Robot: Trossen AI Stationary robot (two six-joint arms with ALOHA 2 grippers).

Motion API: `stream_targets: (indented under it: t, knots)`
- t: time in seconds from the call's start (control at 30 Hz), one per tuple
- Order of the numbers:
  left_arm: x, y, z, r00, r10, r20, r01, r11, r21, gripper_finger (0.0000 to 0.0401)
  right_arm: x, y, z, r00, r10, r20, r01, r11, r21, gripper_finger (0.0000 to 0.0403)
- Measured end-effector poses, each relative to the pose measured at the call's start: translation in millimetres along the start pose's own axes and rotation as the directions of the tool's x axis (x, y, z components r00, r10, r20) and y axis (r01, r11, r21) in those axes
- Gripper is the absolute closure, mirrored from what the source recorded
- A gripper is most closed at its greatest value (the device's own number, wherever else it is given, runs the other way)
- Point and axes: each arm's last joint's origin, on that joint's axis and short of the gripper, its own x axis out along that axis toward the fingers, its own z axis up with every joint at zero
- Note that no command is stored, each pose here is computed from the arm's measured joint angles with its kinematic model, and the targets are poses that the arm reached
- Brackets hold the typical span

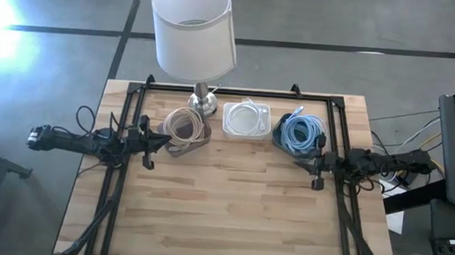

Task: Sort HDMI cables
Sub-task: Return to Home Position

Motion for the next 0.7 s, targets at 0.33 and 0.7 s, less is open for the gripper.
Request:
stream_targets:
  t: [0.33, 0.7]
  knots:
    - [0.0, 0.1, -0.2, 1.0, 0.001, -0.001, -0.001, 1.0, 0.001, 0.0389, 0.7, 0.3, -0.8, 1.0, 0.002, -0.011, -0.002, 1.0, -0.003, 0.0314]
    - [0.0, 0.0, -0.3, 1.0, 0.0, -0.001, 0.0, 1.0, 0.001, 0.0389, 0.7, 0.3, -0.8, 1.0, 0.002, -0.01, -0.002, 1.0, -0.003, 0.0334]
